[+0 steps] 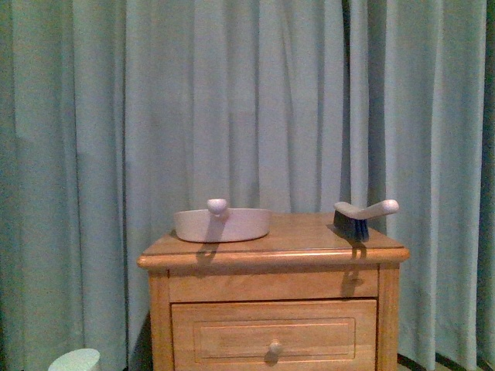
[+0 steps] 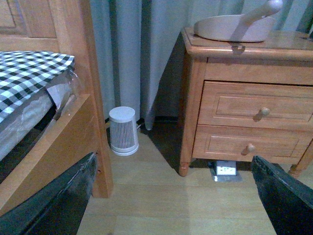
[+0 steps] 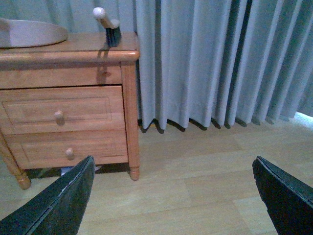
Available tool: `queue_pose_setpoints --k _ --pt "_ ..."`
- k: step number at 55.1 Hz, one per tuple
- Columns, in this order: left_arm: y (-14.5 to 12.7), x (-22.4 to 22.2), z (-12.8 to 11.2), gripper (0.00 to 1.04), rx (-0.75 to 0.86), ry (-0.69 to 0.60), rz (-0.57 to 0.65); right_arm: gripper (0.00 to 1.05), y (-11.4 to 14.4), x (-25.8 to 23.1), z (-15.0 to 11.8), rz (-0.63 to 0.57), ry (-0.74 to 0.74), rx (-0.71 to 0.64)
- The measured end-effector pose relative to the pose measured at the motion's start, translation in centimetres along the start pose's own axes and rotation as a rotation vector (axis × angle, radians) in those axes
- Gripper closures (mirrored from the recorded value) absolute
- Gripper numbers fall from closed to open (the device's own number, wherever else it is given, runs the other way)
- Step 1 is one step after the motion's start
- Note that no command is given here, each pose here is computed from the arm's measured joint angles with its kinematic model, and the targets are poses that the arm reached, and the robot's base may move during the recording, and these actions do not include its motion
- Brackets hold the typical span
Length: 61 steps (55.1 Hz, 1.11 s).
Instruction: Clean up trash
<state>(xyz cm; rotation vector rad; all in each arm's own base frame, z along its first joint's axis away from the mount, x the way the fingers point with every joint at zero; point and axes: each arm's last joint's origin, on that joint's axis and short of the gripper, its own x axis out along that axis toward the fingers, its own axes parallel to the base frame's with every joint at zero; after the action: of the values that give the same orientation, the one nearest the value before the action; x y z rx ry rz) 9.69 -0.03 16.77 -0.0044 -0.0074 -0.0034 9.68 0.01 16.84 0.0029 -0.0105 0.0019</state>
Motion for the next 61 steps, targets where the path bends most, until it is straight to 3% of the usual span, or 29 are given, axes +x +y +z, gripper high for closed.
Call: queue_pose_setpoints --k 61 --pt "0.0 0.0 0.0 0.08 0.0 0.0 0.0 0.07 0.0 0.0 0.0 0.0 0.0 0.0"
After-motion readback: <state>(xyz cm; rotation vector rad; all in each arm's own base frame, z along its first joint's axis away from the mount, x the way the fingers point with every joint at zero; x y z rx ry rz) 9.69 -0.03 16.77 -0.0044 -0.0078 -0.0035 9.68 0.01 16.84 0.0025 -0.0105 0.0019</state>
